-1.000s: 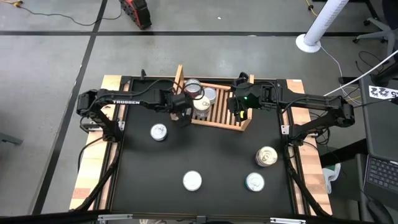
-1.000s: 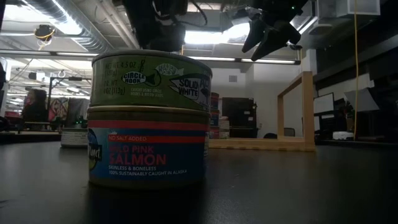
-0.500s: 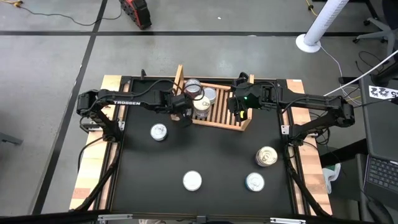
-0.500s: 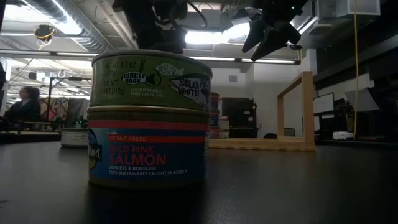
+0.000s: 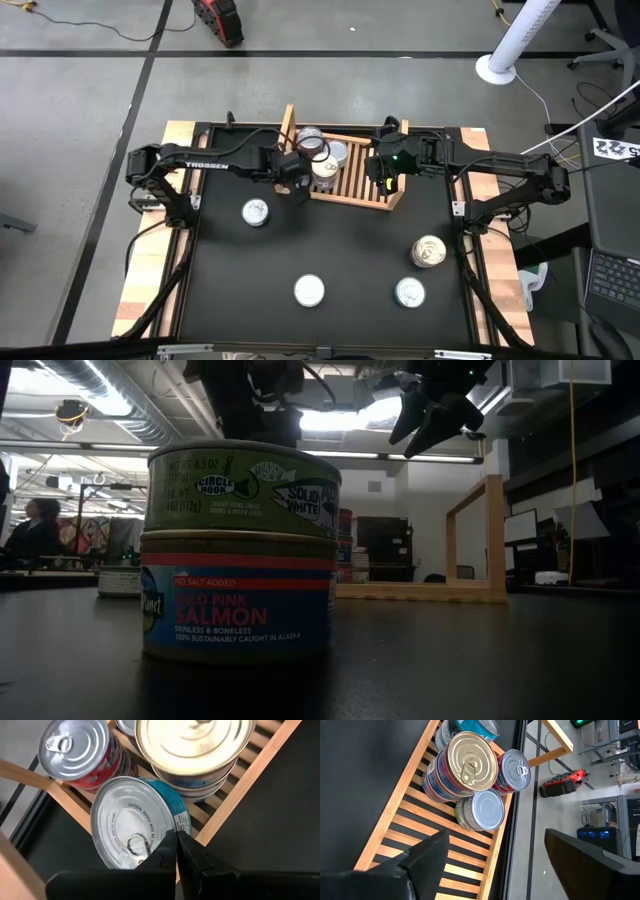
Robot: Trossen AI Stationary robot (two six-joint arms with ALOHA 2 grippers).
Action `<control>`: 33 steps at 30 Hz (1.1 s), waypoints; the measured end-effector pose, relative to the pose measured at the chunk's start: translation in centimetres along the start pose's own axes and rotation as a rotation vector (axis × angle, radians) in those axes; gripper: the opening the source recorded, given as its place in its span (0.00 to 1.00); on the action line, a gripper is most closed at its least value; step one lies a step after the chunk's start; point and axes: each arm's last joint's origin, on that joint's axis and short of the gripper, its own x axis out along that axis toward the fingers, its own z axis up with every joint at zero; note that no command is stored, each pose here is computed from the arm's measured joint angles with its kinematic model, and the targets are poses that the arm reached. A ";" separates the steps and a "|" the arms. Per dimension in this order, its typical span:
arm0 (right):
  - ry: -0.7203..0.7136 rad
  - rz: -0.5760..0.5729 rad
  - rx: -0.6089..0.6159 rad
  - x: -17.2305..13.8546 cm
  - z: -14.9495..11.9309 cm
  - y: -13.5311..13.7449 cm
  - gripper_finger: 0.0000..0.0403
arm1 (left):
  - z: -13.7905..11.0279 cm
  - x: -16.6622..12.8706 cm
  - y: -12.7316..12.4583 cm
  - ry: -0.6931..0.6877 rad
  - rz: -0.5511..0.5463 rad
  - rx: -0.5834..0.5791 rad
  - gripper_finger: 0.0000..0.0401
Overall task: Stack canned seafood by type on shelf
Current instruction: Stack the light blue tuna can on top of the other light blue tuna can on the shelf, then put the green tuna can on the shelf
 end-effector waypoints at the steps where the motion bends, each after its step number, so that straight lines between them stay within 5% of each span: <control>1: 0.000 0.000 0.000 0.0 0.0 0.0 0.81 | 0.0 0.2 -0.1 0.006 0.002 0.002 0.00; 15: 0.000 0.000 0.000 0.0 0.0 0.0 0.81 | -0.2 1.4 -0.5 0.042 0.011 0.091 0.01; 26: 0.000 0.000 0.000 0.0 0.0 0.0 0.81 | -0.2 1.4 -0.5 0.040 0.009 0.090 0.23; 33: -0.003 0.003 0.018 0.0 0.0 0.0 0.81 | 0.6 -0.2 -0.6 -0.008 -0.007 0.084 0.28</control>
